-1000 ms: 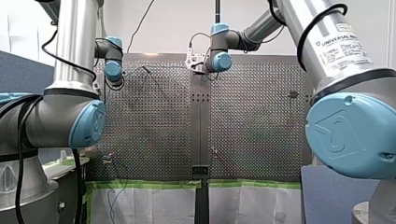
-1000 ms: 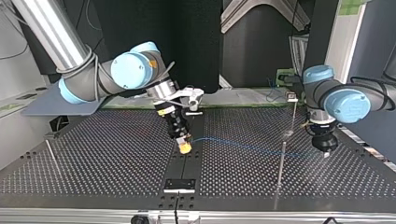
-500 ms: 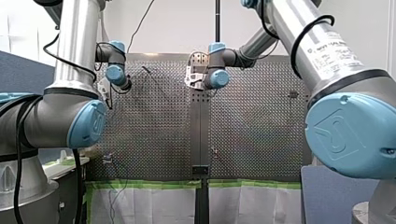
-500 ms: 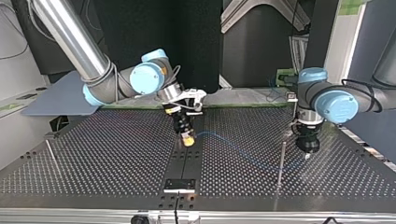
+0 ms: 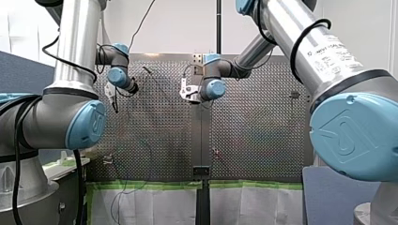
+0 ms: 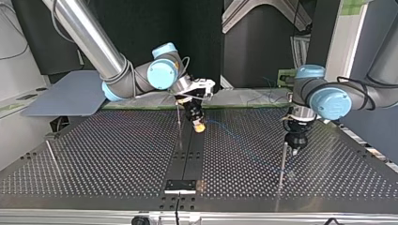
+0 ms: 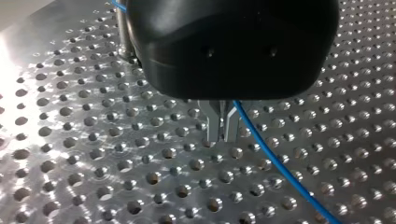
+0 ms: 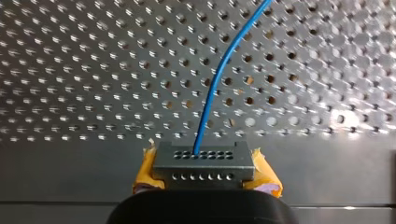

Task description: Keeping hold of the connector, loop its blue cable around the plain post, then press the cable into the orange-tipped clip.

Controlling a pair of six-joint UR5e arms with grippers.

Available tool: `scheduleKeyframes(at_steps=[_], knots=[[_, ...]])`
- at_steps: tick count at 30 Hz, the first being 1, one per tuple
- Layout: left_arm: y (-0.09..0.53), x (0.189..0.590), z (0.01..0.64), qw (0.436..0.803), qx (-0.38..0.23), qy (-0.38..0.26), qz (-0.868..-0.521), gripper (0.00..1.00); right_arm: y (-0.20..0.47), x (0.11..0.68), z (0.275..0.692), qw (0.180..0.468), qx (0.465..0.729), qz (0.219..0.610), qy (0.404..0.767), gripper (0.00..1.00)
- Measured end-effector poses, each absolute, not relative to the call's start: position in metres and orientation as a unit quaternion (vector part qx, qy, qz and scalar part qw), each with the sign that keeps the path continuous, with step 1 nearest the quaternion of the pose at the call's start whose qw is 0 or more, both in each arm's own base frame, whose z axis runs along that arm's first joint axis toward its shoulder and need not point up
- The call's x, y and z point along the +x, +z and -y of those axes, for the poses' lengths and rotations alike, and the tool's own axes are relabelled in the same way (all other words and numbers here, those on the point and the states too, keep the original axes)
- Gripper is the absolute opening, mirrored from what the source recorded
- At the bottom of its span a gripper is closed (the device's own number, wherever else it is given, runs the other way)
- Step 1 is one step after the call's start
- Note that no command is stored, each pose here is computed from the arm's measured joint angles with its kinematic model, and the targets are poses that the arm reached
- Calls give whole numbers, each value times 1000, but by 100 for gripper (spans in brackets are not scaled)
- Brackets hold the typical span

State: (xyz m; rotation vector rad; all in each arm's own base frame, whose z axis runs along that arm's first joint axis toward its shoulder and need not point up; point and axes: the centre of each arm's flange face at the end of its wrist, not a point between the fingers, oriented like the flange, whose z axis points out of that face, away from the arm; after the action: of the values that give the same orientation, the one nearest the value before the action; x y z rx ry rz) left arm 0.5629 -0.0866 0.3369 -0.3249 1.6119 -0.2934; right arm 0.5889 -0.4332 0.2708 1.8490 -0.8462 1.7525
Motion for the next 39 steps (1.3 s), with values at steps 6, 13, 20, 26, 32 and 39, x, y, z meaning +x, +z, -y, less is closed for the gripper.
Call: scheduleKeyframes(at_steps=[6, 13, 20, 26, 32, 39], knots=[[322, 556, 89, 668, -157, -136, -715, 94, 249, 590, 417, 218, 678, 305, 632, 0], [317, 552, 91, 665, -175, -126, -715, 100, 226, 591, 399, 214, 680, 302, 632, 0], [317, 550, 97, 663, -181, -124, -716, 100, 201, 584, 389, 214, 678, 311, 631, 0], [303, 551, 105, 650, -179, -131, -727, 100, 146, 573, 382, 213, 686, 331, 612, 0], [276, 554, 113, 628, -173, -124, -748, 100, 103, 565, 382, 219, 698, 351, 585, 0], [272, 554, 114, 627, -176, -115, -750, 100, 59, 558, 385, 220, 709, 364, 563, 0]])
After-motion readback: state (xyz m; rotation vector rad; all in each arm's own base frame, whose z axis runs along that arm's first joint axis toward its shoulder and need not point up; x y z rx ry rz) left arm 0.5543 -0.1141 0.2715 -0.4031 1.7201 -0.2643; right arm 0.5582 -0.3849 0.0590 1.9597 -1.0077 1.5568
